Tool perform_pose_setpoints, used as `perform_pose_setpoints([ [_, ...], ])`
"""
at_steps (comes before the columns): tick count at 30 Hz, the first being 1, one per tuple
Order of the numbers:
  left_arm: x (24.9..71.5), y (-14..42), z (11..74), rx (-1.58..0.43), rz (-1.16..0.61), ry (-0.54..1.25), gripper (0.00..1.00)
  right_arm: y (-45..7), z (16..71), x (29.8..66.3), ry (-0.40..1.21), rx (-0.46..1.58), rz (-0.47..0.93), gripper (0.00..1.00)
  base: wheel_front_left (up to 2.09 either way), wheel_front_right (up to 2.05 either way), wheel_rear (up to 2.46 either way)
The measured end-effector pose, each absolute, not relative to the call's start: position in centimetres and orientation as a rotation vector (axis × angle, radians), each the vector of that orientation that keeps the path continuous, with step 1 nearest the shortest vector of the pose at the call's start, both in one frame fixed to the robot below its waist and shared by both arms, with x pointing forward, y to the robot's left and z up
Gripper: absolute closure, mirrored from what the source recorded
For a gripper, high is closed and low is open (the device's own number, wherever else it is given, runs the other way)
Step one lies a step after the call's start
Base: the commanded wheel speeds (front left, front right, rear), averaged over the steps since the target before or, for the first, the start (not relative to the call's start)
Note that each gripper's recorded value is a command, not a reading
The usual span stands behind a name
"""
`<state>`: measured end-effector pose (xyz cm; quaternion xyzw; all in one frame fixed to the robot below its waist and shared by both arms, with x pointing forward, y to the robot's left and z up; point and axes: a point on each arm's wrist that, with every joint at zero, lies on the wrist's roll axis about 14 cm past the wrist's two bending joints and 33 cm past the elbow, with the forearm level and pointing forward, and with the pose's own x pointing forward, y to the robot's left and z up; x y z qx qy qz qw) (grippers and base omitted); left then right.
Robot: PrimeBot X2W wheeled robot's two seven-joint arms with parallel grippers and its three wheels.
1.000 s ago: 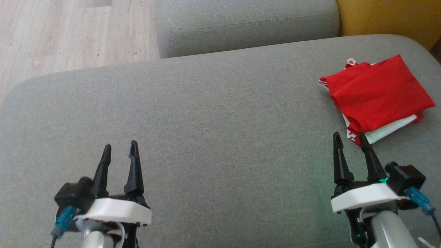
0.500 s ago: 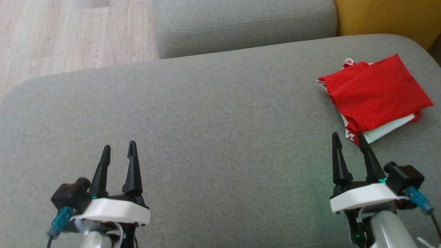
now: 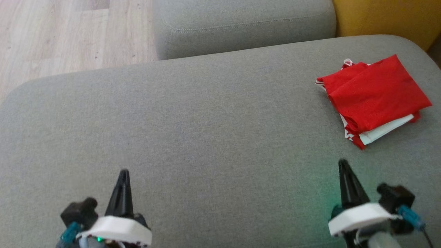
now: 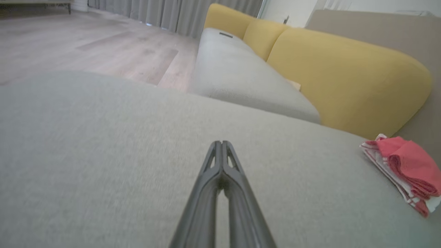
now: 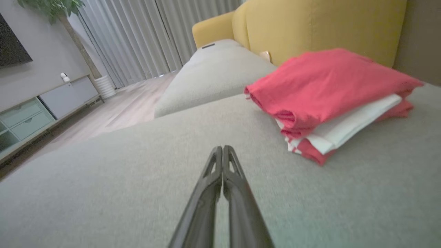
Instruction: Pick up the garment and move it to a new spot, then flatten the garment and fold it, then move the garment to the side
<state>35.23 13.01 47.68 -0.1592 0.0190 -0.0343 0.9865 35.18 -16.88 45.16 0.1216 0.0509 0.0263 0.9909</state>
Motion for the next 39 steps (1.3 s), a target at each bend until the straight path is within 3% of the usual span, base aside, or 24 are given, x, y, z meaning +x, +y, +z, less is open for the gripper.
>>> perform_pose_setpoints([
  [39,35.2,14.9,45.5,-0.699,0.026,0.161,1.00,-18.8,44.4,35.2,0.149,0.643,-0.073,1.00,0.00,0.00,0.00],
])
